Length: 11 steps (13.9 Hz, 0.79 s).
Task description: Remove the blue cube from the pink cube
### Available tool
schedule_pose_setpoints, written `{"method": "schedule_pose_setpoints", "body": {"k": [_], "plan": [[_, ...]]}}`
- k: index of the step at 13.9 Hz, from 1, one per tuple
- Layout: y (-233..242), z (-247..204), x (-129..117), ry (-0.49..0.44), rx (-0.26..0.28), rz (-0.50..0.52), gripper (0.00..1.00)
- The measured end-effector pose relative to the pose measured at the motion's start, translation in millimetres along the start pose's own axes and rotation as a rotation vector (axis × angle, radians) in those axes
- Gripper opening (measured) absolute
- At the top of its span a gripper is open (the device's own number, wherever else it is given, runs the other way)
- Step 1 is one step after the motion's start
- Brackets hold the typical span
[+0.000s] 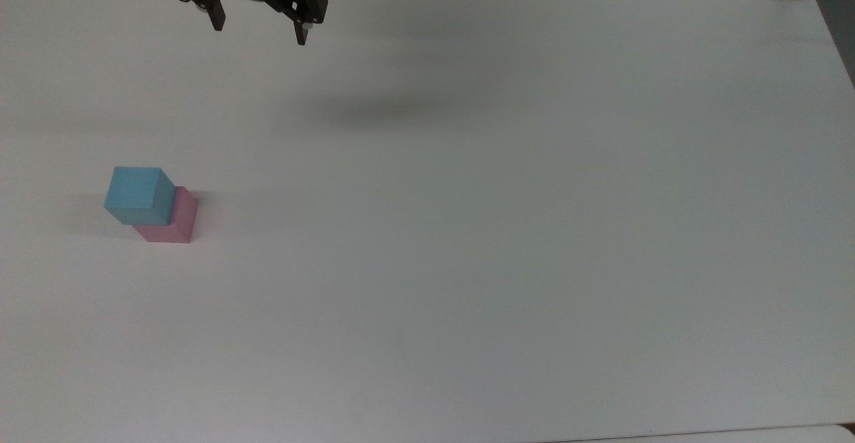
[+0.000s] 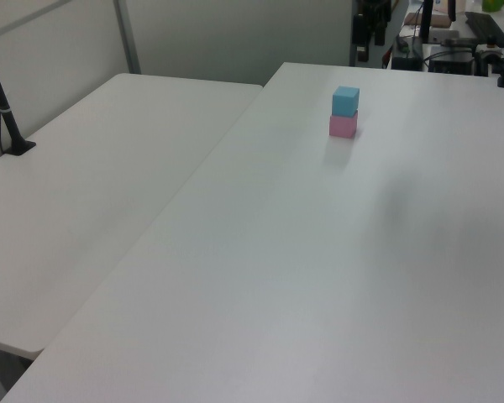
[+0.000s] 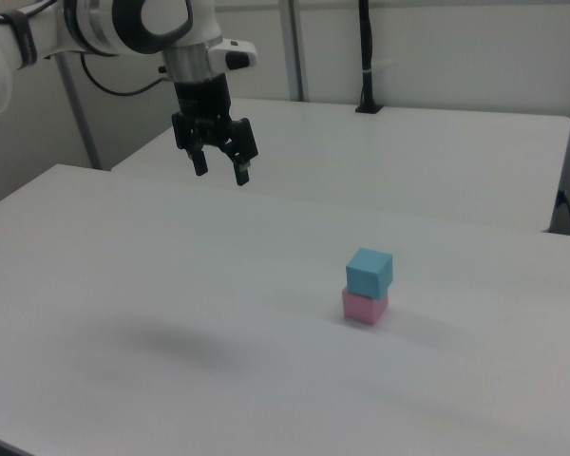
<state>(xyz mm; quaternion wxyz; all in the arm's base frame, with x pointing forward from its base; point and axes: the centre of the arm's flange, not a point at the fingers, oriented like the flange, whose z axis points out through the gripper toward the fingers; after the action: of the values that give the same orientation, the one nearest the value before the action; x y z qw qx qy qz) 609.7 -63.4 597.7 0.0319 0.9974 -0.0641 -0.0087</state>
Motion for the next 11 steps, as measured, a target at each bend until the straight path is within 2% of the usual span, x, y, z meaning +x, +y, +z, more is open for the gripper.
{"method": "schedule_pose_setpoints", "body": {"k": [11], "plan": [[6.4,0.5,0.3,0.000,0.000,0.005,1.00]]}}
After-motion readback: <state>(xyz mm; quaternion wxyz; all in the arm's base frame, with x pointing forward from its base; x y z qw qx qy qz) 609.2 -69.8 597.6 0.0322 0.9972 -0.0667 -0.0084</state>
